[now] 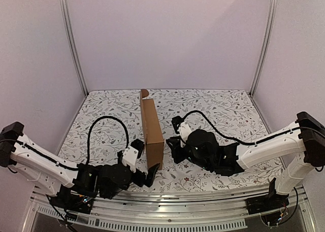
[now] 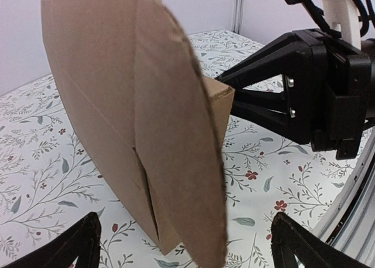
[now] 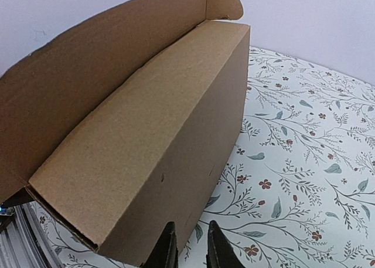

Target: Fold the paper box

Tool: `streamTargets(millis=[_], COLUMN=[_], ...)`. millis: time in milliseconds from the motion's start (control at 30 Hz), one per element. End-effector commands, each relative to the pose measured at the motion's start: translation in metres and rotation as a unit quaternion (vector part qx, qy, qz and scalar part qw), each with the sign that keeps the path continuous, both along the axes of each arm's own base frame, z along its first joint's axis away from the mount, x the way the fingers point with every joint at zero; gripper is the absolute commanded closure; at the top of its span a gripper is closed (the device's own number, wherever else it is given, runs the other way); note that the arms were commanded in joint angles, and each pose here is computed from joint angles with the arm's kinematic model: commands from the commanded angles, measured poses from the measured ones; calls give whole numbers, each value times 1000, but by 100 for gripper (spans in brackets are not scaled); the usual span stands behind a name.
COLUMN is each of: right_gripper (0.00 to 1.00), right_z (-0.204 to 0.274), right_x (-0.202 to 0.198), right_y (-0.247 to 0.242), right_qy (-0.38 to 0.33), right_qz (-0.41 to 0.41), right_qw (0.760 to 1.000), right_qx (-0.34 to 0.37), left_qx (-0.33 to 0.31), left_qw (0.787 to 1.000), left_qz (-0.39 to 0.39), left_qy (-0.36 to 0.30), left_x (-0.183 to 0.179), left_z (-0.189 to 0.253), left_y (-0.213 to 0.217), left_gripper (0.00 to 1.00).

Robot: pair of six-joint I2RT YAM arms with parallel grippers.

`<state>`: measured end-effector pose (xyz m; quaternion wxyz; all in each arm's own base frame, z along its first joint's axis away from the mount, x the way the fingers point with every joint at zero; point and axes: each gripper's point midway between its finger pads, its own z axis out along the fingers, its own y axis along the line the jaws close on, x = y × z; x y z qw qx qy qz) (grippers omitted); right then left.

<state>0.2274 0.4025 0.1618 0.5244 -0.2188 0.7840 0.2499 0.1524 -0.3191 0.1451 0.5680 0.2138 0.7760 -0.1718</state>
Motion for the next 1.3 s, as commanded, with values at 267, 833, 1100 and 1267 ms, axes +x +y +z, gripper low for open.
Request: streamTargets(millis=[267, 833, 1100, 1267], right_gripper=[83, 86, 88, 89], right_z=[11, 4, 2, -2], right_x=[5, -4, -15, -19], right_y=[0, 19, 29, 35], right_qy=[-5, 17, 32, 41], right_qz=[0, 43, 82, 96], right_qw=[1000, 999, 996, 994], right_qx=[9, 24, 35, 40], left_qx=[-18, -55, -46, -37], left_qw=[997, 996, 994, 992], left_qz=[62, 58, 88, 110], left_qy=[-37, -36, -48, -54], left_x=[14, 33, 40, 48], left_z=[-9, -16, -17, -18], left_y=[-8, -22, -18, -15], left_gripper=[1, 0, 1, 1])
